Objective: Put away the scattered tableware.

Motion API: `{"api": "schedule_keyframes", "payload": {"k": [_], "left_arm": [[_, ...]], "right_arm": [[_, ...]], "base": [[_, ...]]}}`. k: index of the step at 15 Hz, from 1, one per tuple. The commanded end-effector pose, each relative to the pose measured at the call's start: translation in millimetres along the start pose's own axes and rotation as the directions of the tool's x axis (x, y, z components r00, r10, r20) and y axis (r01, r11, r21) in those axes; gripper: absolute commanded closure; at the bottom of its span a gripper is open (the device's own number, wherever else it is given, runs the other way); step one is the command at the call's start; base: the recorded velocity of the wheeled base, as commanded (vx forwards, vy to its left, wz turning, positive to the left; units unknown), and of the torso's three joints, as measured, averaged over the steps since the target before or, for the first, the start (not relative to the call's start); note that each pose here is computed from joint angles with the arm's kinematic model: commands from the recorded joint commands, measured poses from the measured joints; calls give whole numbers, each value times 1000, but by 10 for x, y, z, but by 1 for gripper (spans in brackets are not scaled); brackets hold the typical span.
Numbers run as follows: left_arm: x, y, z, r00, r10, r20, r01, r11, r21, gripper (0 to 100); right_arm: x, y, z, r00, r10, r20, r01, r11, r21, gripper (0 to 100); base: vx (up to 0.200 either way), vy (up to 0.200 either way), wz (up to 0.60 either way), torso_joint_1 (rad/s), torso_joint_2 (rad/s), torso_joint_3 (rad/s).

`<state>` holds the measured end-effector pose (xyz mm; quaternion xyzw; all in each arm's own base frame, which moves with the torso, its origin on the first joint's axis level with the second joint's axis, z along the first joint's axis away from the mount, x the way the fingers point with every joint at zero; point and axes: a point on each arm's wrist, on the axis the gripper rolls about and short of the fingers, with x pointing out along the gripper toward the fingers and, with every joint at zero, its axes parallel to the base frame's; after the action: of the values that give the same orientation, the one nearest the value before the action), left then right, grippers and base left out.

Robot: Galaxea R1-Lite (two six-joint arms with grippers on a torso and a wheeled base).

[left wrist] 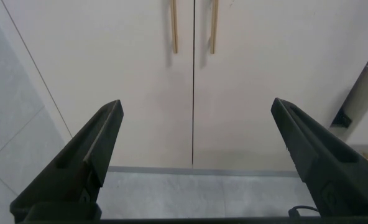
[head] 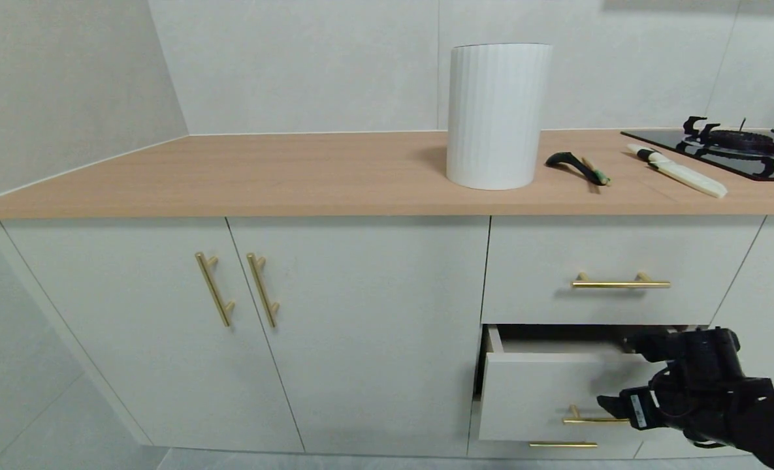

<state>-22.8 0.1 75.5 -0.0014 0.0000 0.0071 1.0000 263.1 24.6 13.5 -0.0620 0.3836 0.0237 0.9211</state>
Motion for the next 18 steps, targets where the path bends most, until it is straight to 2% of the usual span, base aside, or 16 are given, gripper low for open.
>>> {"api": "schedule_keyframes", "payload": {"k": [1,2,3,5,7,10,15,18], "left_arm": [[0,0,0,1000,1,0,-1,1000,0,0],[0,0,0,1000,1,0,-1,1000,0,0],[0,0,0,1000,1,0,-1,1000,0,0],[0,0,0,1000,1,0,-1,1000,-2,0],[0,0,0,1000,1,0,-1,1000,0,0],[0,0,0,1000,1,0,-1,1000,0,0],[0,0,0,1000,1,0,-1,1000,0,0],[0,0,0,1000,1,0,-1,1000,0,0]], "right_arm": [[-837,-28,511,984,20,179,-19,1000,-10,0],[-1038,-44,665,982,29,186,-27,1000,-13,0],[-1317,-27,876,981,86,174,-81,996,-33,0],[-1392,6,920,981,138,137,-132,990,-49,0],[-1181,38,908,987,139,79,-135,990,-47,0],[-887,110,928,987,133,92,-131,991,-29,0],[-357,296,834,996,84,36,-84,996,17,0],[-89,355,798,997,51,52,-55,996,74,0]], "base": [[0,0,0,0,0,0],[0,0,0,0,0,0],[0,0,0,0,0,0],[0,0,0,0,0,0],[0,0,0,0,0,0],[0,0,0,0,0,0],[0,0,0,0,0,0],[0,0,0,0,0,0]]}}
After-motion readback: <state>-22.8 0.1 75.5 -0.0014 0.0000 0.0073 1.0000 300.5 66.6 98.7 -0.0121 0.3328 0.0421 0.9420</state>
